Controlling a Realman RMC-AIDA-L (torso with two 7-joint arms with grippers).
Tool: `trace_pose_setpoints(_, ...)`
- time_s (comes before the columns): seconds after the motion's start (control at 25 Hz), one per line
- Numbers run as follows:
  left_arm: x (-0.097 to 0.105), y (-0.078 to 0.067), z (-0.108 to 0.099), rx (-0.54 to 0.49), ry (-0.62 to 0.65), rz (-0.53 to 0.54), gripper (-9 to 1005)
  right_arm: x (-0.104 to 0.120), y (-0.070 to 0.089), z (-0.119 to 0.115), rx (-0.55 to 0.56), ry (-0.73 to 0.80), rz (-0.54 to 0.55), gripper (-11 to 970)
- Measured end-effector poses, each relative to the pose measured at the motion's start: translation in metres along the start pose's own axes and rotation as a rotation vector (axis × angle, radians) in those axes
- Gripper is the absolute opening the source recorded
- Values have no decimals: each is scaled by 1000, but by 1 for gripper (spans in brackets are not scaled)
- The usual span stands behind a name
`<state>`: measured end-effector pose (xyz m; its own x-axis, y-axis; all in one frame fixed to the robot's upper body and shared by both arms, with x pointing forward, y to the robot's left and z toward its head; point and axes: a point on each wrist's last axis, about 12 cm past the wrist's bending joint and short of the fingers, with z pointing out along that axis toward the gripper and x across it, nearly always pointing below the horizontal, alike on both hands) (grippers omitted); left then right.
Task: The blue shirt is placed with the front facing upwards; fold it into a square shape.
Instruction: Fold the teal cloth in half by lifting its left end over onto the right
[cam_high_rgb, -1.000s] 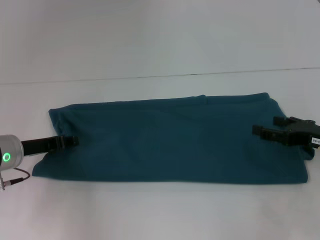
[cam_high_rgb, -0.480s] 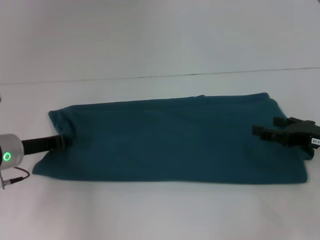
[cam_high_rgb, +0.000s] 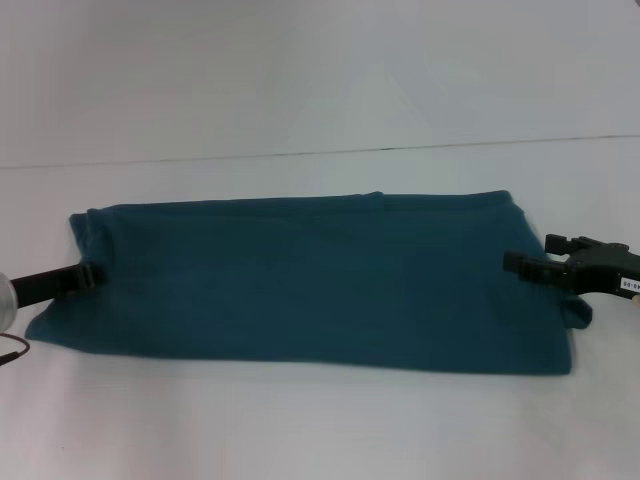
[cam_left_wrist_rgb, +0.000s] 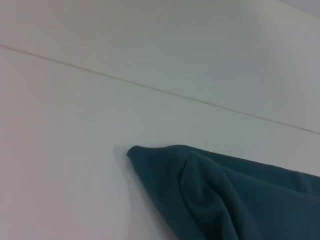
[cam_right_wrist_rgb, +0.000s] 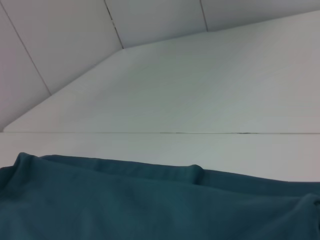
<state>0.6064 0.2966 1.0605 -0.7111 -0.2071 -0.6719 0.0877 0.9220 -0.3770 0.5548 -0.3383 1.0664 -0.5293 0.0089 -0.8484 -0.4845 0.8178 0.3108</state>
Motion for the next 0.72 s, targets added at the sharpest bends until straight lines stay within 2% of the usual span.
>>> trace_pose_setpoints(0.44,-5,15,-6,-88,-72,-12,71,-3,3,9,-8,6,-5,930)
trace_pose_setpoints(0.72,-15,2,-10,-17,-113,-3,71,-3,4,16,-4,14,-7,930)
